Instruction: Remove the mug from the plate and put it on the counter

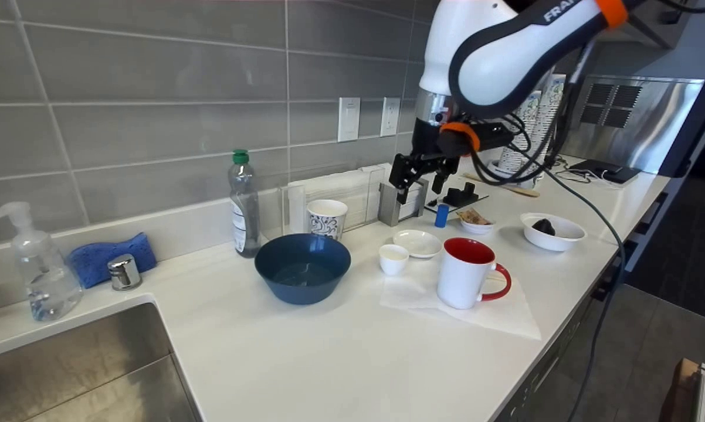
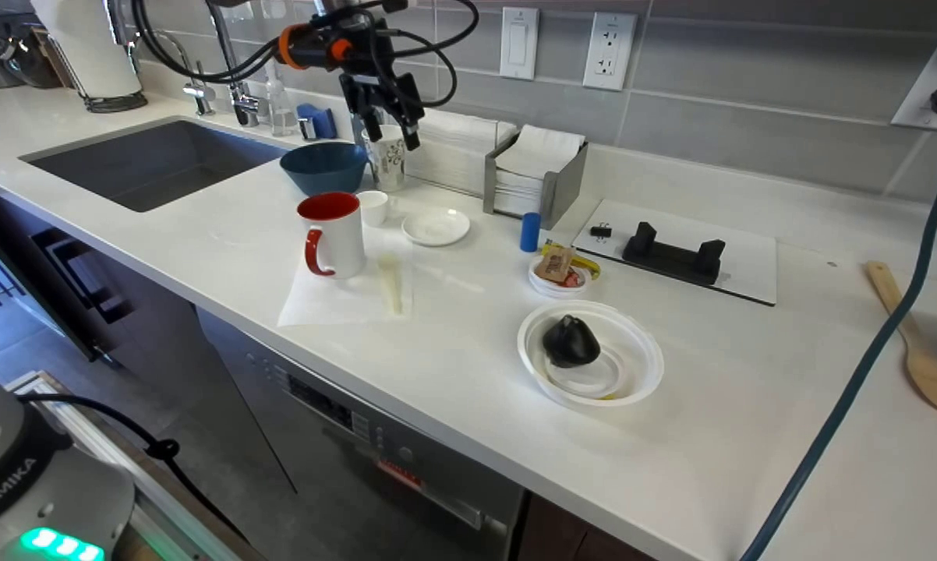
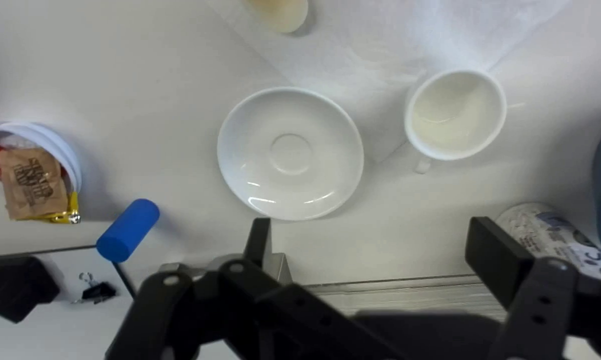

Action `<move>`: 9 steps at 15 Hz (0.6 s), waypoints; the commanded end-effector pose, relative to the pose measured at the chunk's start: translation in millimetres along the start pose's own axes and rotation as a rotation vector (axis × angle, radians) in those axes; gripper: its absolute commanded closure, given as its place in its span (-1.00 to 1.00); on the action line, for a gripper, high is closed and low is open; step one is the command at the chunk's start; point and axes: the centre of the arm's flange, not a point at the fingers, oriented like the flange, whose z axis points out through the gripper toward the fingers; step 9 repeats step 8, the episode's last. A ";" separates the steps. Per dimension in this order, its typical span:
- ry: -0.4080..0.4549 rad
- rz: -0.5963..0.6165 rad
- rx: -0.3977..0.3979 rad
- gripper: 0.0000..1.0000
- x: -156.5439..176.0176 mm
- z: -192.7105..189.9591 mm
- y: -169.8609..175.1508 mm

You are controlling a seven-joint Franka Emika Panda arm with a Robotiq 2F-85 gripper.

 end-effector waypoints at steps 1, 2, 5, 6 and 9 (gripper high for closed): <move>0.155 -0.128 -0.031 -1.00 -62.9 -34.0 -1.5; 0.201 -0.162 -0.034 -1.00 -71.8 -39.6 -1.8; 0.207 -0.194 -0.025 -1.00 -54.7 -38.0 -11.1; 0.238 -0.211 -0.021 -1.00 -63.3 -42.4 -9.8; 0.258 -0.219 -0.021 -1.00 -73.3 -46.6 -5.9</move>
